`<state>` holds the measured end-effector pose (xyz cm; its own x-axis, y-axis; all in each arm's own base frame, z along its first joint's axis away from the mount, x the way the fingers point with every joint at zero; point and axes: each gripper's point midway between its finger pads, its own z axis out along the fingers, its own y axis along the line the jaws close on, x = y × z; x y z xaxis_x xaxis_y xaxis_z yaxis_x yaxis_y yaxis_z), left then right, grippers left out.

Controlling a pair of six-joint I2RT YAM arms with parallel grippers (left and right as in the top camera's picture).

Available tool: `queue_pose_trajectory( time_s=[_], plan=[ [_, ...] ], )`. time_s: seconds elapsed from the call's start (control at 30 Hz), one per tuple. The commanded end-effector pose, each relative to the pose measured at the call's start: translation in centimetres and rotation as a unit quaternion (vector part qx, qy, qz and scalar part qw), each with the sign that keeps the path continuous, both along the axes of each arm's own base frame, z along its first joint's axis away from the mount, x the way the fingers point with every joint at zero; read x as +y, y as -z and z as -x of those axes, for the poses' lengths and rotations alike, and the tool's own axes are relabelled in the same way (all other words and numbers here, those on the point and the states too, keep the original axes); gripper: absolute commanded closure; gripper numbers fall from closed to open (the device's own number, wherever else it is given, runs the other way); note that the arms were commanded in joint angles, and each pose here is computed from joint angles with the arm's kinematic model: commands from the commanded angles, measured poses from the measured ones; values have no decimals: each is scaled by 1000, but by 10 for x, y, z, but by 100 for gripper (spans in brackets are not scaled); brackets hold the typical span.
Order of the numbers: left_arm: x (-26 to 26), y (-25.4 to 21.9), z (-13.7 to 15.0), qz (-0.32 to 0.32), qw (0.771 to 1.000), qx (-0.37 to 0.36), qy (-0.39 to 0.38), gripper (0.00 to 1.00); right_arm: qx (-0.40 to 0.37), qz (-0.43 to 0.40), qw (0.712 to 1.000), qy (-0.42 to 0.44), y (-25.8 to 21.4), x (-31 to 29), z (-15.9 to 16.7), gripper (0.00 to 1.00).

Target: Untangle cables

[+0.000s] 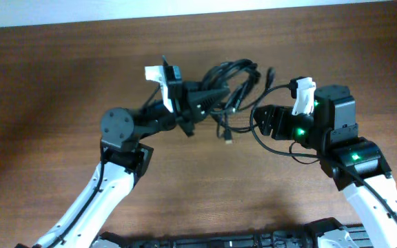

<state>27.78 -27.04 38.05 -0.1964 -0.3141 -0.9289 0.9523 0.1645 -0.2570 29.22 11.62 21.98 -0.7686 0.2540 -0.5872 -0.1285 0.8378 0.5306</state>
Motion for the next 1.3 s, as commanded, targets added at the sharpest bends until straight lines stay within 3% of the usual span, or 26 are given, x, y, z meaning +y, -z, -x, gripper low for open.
queue_pose_trajectory(
  time_s=[0.0,0.17,0.4,0.5,0.73,0.93,1.13,1.27],
  plan=[
    [22,-13,-15,7,999,-21,-37,100,-29,6,999,14,-16,-7,2,30],
    [35,-11,-24,4,999,-13,-50,100,-68,6,998,15,-36,-10,11,29],
    [25,0,4,-32,999,-27,33,100,-223,69,969,-81,-84,-2,32,28],
    [22,8,21,-54,994,-36,83,100,-315,106,929,-163,-106,12,45,28],
    [21,11,29,-63,992,-41,105,100,-395,115,861,-298,-114,41,72,32],
    [7,5,57,-61,983,-85,153,100,-467,147,798,-352,-123,50,82,32],
    [4,7,66,-67,978,-95,174,100,-486,159,784,-352,-129,50,80,46],
    [4,5,64,-64,979,-94,168,100,-489,160,783,-351,-130,50,80,96]
  ],
)
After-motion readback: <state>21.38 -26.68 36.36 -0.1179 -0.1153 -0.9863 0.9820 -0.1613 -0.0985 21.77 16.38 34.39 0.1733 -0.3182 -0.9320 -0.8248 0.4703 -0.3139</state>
